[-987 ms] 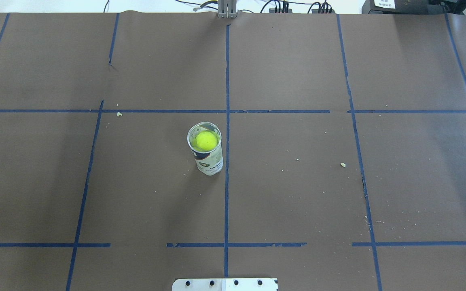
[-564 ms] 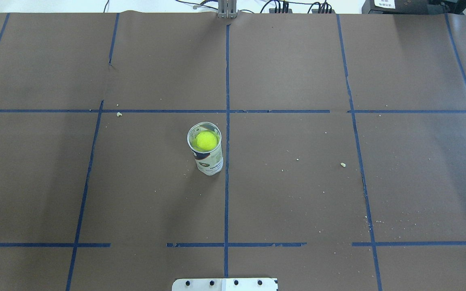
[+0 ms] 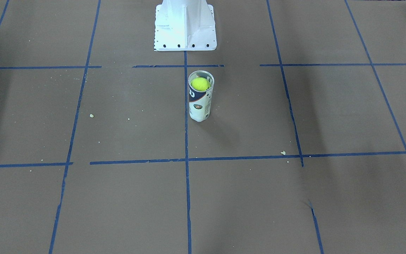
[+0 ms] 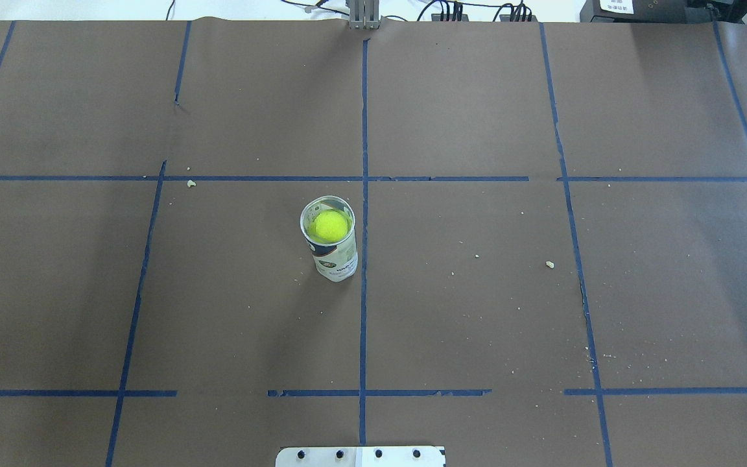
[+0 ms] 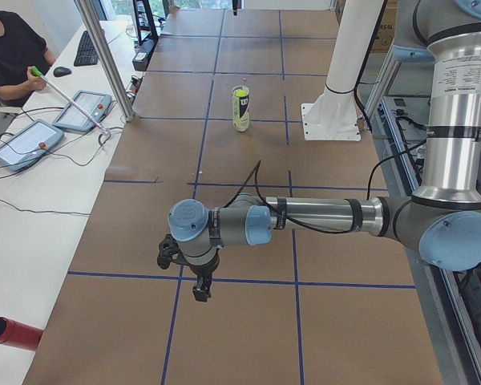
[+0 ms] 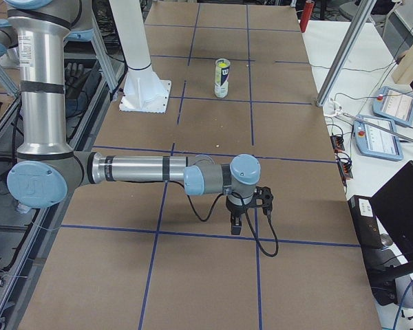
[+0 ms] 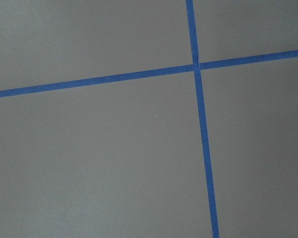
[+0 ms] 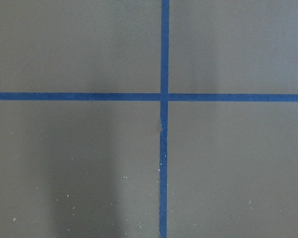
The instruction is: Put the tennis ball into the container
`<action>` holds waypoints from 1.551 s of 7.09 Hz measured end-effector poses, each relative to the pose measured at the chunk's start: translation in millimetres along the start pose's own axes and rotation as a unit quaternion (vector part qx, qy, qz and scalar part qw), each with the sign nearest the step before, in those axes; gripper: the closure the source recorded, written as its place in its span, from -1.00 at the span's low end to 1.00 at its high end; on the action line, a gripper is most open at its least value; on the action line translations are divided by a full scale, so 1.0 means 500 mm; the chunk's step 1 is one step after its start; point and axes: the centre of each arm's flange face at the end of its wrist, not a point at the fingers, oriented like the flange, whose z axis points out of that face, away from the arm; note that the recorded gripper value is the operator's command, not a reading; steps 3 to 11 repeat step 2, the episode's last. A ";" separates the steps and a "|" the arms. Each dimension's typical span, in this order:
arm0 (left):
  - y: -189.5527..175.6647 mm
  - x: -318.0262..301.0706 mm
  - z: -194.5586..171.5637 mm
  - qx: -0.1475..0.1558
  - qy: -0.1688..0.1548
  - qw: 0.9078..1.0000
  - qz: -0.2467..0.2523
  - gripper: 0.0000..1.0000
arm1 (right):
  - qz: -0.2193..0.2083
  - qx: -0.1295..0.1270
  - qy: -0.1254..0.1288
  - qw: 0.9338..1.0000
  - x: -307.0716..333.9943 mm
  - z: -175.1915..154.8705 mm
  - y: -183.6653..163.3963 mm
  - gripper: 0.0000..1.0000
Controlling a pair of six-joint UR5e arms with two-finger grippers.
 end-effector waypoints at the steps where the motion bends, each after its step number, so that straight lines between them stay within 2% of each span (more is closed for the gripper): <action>1: -0.003 0.001 -0.001 0.001 0.000 1.000 0.001 -1.00 | 0.000 0.000 0.000 1.000 0.000 0.000 0.000 -1.00; 11: -0.005 0.002 -0.003 0.001 0.000 1.000 0.001 -1.00 | 0.000 0.000 0.000 1.000 0.000 0.000 0.000 -1.00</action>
